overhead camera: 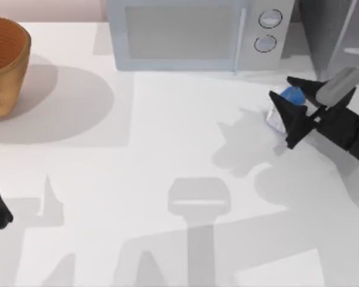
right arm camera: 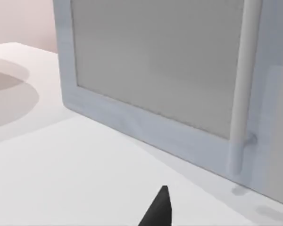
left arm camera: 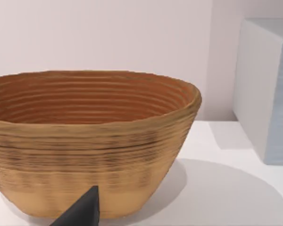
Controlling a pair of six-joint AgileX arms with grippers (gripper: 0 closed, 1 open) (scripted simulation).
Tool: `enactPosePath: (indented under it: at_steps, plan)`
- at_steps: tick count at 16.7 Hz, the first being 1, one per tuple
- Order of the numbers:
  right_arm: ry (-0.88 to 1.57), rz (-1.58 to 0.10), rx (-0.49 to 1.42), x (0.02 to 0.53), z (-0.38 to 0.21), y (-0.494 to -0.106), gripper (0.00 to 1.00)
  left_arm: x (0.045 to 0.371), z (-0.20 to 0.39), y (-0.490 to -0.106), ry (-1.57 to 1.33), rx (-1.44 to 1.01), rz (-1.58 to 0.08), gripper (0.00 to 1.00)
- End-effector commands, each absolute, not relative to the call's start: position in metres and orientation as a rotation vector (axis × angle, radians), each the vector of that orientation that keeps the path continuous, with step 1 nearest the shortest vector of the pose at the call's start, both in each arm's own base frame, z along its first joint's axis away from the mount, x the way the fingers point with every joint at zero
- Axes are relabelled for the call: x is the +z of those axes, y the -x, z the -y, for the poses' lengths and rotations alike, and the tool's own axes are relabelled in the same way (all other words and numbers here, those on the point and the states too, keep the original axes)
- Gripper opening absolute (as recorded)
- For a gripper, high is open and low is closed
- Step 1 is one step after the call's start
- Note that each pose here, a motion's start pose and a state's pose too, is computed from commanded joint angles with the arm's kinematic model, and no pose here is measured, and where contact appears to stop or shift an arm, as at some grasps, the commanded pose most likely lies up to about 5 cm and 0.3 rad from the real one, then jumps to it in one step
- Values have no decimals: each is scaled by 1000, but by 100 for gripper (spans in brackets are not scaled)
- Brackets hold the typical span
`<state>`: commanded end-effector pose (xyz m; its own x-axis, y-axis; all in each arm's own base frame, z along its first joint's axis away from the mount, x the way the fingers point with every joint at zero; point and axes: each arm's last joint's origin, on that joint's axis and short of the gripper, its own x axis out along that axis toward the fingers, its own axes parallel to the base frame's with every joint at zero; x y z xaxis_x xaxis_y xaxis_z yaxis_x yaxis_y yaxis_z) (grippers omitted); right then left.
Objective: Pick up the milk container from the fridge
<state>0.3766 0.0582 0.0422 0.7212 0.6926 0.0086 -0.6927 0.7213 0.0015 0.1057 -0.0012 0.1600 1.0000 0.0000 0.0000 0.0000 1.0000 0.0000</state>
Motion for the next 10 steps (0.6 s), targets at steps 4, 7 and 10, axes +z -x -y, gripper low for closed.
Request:
enactPosePath:
  at_steps: [4,7,10]
  plan:
    - [-5,8,765,42,-58,-377,98,160,1,-106,0,0,0,100]
    - [-5,8,765,42,-58,-377,100,160,1,-106,0,0,0,100]
    - [-5,8,765,42,-58,-377,100,160,1,-106,0,0,0,100]
